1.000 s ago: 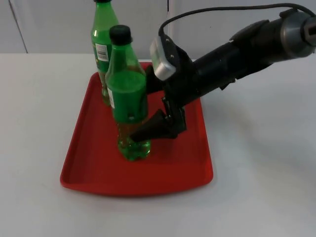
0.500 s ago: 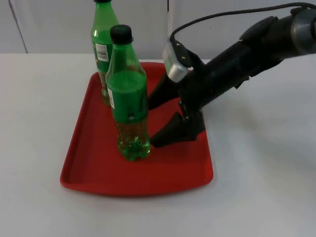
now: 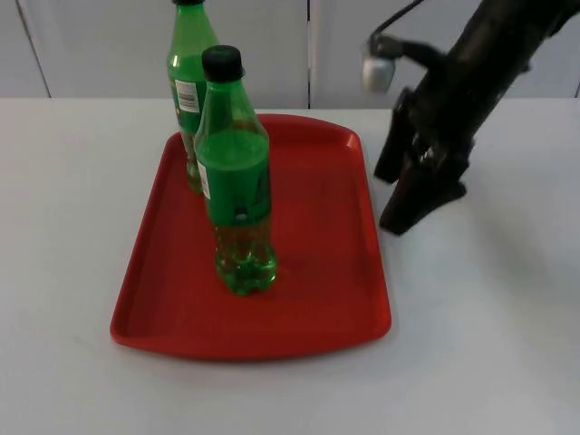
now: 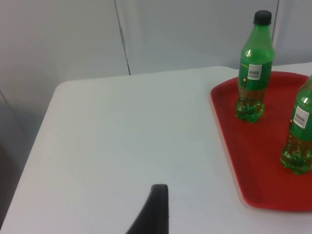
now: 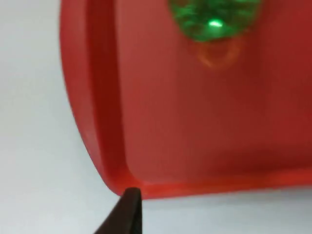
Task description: Place the bottle upright on the tray.
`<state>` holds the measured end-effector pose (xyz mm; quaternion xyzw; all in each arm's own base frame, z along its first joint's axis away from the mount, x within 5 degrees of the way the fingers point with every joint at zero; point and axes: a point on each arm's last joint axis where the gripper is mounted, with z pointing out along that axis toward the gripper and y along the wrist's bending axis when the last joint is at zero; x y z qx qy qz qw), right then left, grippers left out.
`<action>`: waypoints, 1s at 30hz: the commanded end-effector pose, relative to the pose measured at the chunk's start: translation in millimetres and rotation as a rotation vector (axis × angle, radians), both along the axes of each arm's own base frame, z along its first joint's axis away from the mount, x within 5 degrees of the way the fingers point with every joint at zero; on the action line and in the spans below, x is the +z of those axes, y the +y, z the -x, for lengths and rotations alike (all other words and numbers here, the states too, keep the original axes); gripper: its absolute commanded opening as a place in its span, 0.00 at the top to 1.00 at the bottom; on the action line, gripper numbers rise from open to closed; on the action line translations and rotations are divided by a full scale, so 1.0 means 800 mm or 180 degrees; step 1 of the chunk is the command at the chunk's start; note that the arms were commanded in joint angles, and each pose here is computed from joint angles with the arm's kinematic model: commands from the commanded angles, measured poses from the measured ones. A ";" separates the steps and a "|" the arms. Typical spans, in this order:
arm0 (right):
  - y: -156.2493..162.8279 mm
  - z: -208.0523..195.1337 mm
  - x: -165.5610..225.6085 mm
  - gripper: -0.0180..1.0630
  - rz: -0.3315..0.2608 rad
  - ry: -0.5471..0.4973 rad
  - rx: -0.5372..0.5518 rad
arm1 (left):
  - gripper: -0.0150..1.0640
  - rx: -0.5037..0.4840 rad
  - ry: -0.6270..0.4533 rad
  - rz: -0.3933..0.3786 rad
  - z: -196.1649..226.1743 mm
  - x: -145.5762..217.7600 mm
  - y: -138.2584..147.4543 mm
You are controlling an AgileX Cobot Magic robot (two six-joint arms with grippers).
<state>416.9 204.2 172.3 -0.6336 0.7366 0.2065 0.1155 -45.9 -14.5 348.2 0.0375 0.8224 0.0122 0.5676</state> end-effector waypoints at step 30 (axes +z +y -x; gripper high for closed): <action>-0.081 0.139 0.261 0.01 -0.0525 -0.0345 -0.1746 | 0.20 -0.0236 -0.0216 0.0179 0.000 0.007 -0.008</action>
